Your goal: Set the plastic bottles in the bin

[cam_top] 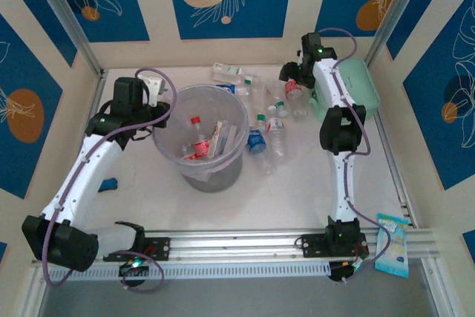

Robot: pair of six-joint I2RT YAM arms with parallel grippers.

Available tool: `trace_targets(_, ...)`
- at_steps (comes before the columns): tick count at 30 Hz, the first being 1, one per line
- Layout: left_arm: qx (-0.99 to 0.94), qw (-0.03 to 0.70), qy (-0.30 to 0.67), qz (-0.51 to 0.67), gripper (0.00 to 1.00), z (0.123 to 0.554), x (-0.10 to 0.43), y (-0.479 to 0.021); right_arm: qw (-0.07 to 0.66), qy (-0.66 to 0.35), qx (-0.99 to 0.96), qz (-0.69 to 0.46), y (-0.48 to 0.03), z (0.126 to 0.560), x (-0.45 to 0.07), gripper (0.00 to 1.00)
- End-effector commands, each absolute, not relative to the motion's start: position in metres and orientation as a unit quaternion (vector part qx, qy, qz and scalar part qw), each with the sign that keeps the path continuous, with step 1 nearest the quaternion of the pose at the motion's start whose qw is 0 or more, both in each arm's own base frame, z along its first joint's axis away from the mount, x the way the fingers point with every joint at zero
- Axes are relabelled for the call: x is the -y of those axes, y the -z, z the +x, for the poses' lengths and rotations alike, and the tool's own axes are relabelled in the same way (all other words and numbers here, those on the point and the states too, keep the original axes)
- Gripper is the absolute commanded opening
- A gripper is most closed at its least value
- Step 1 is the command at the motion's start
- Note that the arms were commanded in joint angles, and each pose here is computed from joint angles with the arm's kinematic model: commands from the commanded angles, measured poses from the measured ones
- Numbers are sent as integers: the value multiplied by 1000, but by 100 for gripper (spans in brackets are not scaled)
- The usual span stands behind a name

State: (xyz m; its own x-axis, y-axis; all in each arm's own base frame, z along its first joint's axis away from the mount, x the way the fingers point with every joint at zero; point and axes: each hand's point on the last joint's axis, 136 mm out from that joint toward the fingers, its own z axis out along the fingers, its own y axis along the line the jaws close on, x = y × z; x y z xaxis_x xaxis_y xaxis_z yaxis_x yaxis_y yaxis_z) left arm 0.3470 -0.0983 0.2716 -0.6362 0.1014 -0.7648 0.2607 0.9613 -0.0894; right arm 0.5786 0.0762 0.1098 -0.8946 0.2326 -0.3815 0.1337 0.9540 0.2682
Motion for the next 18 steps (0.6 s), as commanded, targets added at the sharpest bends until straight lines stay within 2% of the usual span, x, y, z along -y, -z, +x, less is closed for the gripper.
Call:
trace_targets(1,-896,422,80,112,0,343,90,-274,174,-101,-974,104,-78,575,-68,90)
trace_targets(8,-897,419,80,112,0,343,90,-273,145,-90,-977,130,-47,576,-59,90)
trace_targets(13,-898,418,73,111,0,343,87,-271,150,-103,-974,133,-46,579,-62,77)
trace_targets(18,-900,413,80,113,0,344,90,-268,151,-104,-974,134,-48,578,-63,72)
